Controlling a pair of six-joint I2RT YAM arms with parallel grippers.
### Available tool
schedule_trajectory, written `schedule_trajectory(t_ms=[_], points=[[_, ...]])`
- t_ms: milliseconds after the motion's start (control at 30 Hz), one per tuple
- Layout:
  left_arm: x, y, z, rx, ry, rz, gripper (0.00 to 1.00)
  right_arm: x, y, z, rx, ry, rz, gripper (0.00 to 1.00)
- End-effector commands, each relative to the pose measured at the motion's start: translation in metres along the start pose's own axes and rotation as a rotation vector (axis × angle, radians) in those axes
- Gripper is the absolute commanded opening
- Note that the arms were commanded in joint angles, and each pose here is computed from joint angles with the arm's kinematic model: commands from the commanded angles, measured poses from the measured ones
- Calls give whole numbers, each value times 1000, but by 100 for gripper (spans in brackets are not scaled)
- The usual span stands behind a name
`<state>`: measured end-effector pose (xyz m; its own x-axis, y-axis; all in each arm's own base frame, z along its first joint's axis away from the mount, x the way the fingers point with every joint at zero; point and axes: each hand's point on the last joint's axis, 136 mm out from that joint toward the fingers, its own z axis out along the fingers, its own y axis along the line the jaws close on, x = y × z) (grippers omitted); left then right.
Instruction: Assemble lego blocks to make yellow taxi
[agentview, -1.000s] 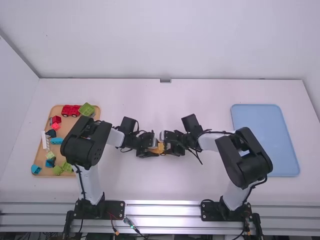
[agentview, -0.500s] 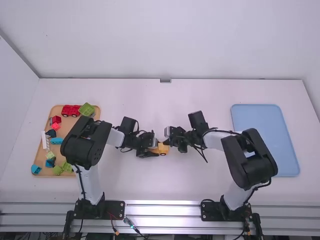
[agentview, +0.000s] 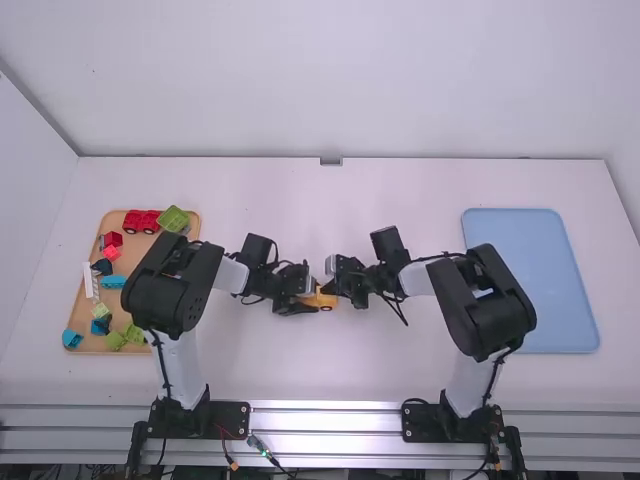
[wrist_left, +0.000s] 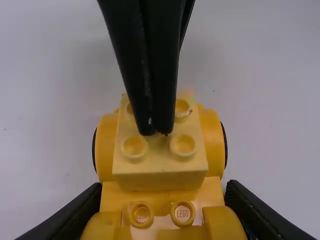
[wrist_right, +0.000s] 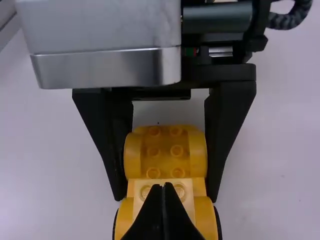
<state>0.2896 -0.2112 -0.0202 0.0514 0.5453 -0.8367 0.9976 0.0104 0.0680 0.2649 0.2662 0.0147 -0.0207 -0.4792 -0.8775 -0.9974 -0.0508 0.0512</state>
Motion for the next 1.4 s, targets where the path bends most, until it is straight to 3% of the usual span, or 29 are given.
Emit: schedule_trajectory(t_ms=[0, 367, 700, 867, 1200, 1367], points=[[17, -6, 2, -5, 70, -38, 58, 13, 1, 2, 5, 37, 40, 0], [21, -4, 1, -17, 92, -36, 57, 32, 9, 15, 32, 175, 50, 0], [20, -4, 1, -16, 88, -34, 57, 57, 11, 19, 16, 199, 119, 0], [21, -3, 1, -19, 91, -33, 57, 49, 18, 18, -32, 137, 86, 0], [19, 0, 1, -28, 83, -19, 57, 65, 16, 14, 3, 220, 129, 0], [18, 0, 1, -29, 83, -18, 57, 55, 15, 17, -6, 183, 99, 0]])
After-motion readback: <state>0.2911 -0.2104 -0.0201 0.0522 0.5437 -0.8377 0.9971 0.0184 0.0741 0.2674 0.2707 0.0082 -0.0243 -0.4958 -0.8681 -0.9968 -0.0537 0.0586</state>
